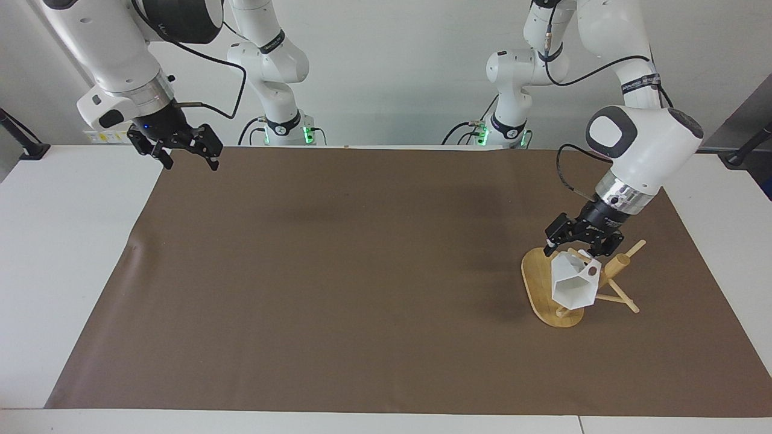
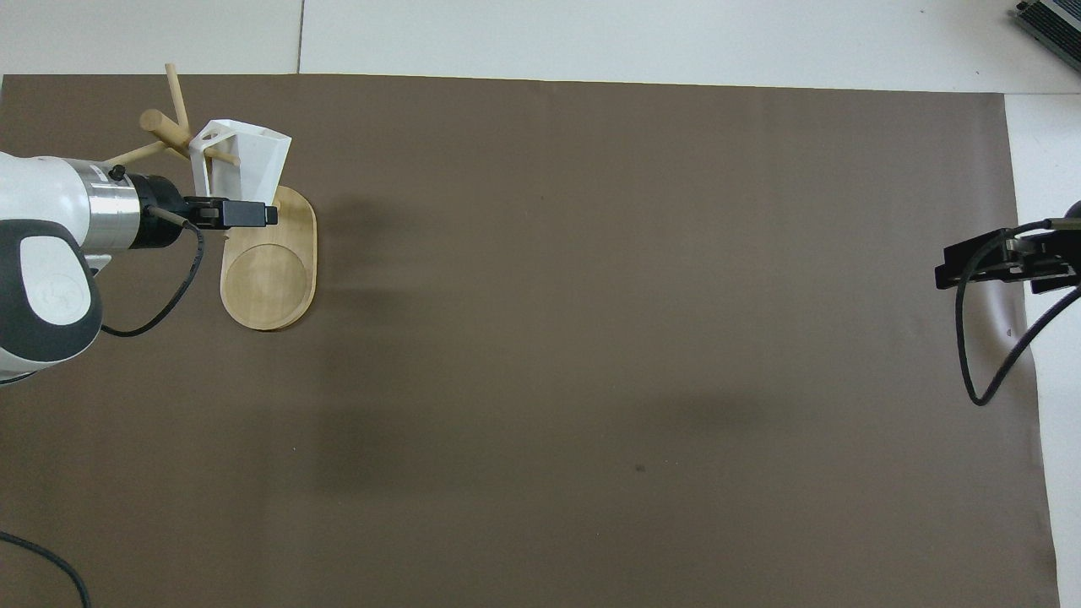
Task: Hang cup on rack
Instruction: 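Lower the cup onto a rack peg with the left gripper, then open the left gripper and pull it back from the cup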
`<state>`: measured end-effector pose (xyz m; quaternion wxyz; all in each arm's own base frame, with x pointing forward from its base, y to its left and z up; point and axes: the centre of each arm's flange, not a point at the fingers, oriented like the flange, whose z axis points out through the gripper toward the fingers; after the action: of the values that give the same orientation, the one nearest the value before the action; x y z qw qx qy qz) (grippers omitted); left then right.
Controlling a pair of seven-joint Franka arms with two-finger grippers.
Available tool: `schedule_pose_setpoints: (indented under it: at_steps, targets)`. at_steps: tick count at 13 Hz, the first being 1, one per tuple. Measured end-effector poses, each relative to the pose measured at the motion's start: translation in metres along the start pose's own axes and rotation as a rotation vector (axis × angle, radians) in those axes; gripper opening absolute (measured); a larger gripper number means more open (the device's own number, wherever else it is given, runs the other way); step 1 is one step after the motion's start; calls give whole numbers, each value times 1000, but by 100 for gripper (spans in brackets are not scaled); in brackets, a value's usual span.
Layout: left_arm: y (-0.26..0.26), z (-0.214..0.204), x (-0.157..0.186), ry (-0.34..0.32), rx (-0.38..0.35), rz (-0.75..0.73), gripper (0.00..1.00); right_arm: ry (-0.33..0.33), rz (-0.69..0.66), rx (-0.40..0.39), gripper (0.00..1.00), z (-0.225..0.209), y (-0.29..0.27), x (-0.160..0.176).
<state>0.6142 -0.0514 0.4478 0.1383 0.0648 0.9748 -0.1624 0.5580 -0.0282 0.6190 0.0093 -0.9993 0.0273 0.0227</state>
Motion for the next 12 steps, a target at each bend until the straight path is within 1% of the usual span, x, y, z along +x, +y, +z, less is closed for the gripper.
schedule_pose_setpoints:
  at_steps: [3, 6, 9, 12]
  targets:
    - [-5, -4, 0, 32, 16, 13, 100, 2, 0, 0, 100, 0, 0, 0]
    - [-8, -9, 1, 49, 25, 29, 100, 13, 5, 0, 100, -3, 3, 0]
    - [-12, -23, 4, 65, 33, 58, 100, 24, 11, -1, 100, -8, 6, -2]
    - [-8, -48, 11, 85, 34, 103, 100, 29, 37, -1, 100, -11, 20, -3]
